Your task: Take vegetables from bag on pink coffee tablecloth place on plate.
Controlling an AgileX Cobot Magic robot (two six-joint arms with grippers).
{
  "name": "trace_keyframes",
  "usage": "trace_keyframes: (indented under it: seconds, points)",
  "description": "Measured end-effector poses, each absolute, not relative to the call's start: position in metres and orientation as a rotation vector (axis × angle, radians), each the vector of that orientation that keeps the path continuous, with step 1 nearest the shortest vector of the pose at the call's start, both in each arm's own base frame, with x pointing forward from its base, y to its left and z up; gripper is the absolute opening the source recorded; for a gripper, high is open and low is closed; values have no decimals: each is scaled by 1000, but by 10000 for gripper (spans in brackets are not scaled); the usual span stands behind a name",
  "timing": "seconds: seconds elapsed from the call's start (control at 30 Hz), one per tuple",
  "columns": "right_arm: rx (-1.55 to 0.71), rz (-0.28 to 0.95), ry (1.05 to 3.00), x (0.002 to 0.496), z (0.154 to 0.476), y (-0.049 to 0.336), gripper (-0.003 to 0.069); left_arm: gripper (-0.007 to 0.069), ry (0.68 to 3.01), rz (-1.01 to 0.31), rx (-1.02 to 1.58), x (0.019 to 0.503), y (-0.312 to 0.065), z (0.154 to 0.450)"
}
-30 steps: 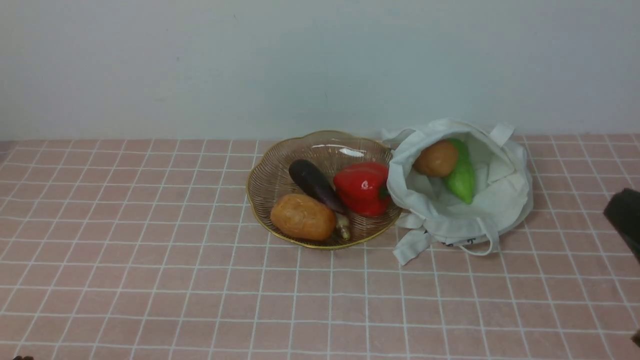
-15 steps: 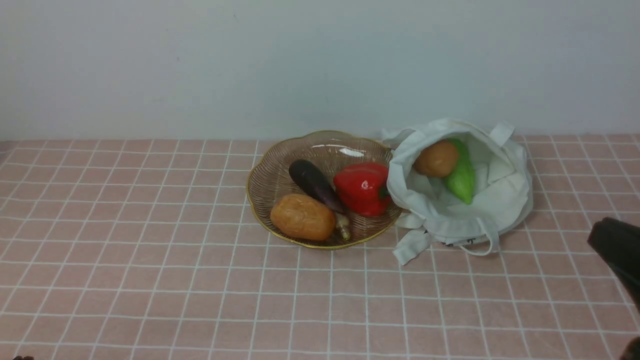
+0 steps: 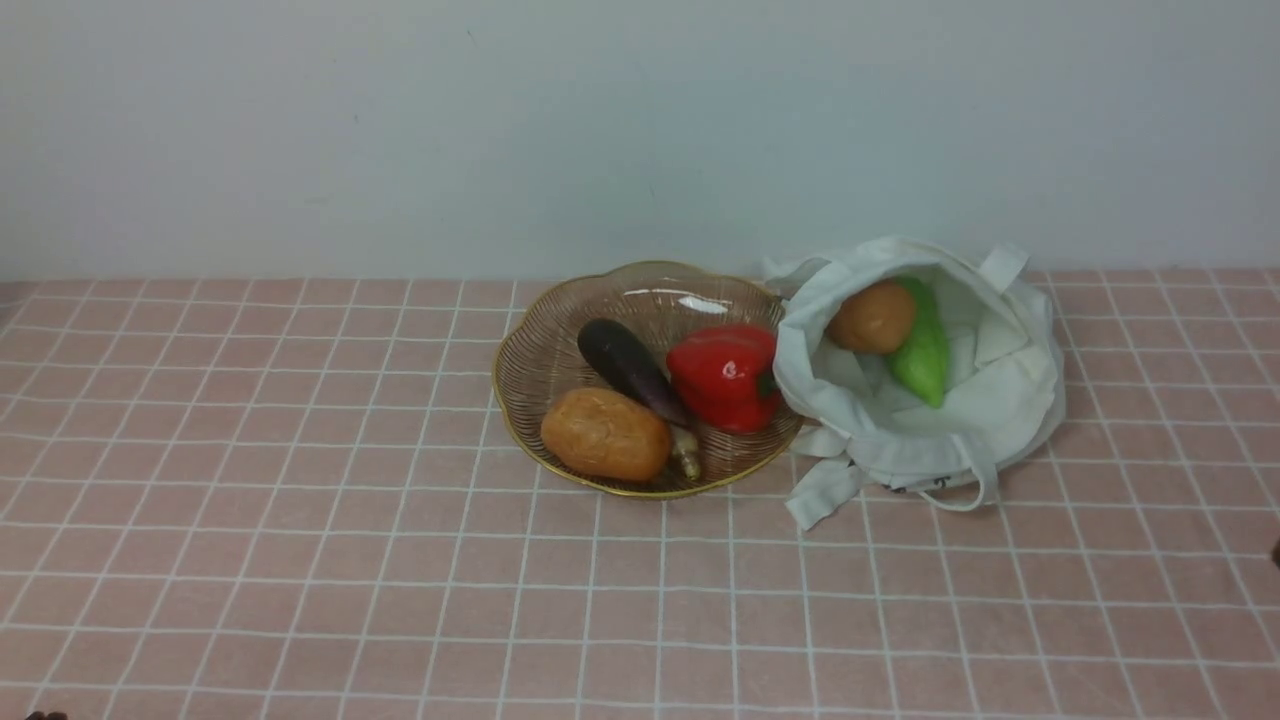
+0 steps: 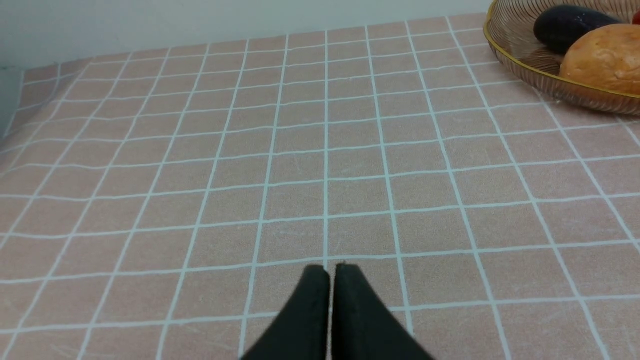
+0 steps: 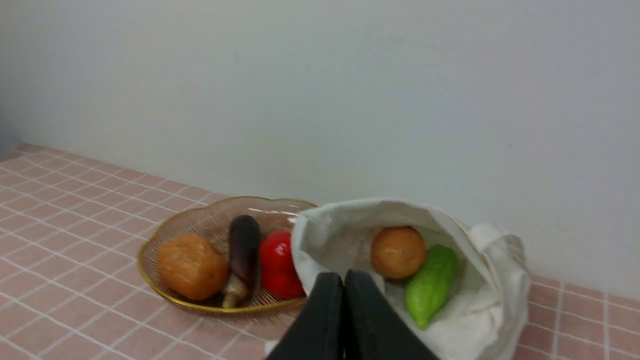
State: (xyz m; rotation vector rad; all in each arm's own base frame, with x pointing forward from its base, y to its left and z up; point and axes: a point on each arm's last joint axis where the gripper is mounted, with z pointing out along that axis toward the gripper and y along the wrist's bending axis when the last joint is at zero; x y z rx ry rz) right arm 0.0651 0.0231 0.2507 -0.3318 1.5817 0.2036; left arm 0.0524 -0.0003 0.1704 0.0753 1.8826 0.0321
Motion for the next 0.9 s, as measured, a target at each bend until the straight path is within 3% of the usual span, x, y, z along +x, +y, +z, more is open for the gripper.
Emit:
trace_keyframes:
  seconds: [0.3,0.63,0.9]
  points:
    - [-182,18,1738,53,194,7,-15,-4,1883,32,75,52,0,170]
    - [-115,-80,1808,54,180,0,-15,-4,1883,32,75,52,0,170]
    - [-122,-52,1802,54,180,2,-15,-4,1883,32,75,52,0,170]
